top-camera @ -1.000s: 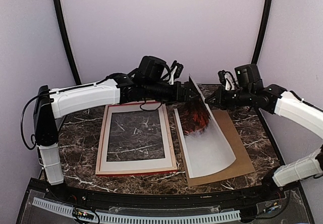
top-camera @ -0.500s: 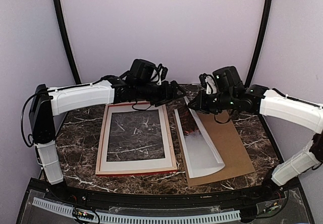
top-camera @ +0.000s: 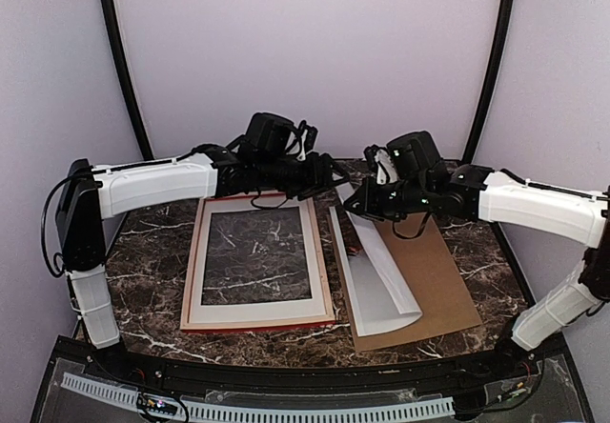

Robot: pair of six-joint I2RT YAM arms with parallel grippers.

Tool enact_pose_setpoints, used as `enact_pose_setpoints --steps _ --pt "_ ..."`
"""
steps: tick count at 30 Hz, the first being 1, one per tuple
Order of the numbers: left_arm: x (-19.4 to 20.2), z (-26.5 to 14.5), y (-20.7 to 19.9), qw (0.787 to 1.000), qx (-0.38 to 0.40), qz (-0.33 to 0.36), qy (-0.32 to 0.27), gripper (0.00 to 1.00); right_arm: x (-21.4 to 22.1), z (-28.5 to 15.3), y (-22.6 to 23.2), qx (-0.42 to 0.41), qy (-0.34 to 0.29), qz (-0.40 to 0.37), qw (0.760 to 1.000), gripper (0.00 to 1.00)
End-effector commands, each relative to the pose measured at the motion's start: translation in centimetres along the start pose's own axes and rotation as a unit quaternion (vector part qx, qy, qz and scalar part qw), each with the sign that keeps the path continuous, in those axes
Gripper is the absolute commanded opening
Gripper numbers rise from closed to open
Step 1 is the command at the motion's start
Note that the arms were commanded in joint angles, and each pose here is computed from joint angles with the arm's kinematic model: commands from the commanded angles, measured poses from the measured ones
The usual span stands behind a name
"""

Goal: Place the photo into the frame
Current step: Pass from the right arm to the left

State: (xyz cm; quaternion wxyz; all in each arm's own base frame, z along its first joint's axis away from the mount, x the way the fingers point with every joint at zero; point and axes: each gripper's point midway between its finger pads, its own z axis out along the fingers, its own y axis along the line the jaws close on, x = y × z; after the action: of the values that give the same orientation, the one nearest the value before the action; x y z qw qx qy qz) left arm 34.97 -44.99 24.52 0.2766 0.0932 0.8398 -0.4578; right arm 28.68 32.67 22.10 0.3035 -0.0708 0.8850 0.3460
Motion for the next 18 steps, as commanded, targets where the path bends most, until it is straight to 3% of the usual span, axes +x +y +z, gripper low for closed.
enact_pose_setpoints --steps 1,18 --pt "0.2 0.7 0.8 1.0 0.002 -0.002 0.002 0.56 -1.2 0.1 2.2 -0.024 -0.023 -0.002 0.999 0.0" --pt "1.2 1.6 2.9 1.0 -0.023 0.0 0.012 0.25 -0.6 0.8 2.9 -0.031 -0.016 -0.005 0.999 0.0"
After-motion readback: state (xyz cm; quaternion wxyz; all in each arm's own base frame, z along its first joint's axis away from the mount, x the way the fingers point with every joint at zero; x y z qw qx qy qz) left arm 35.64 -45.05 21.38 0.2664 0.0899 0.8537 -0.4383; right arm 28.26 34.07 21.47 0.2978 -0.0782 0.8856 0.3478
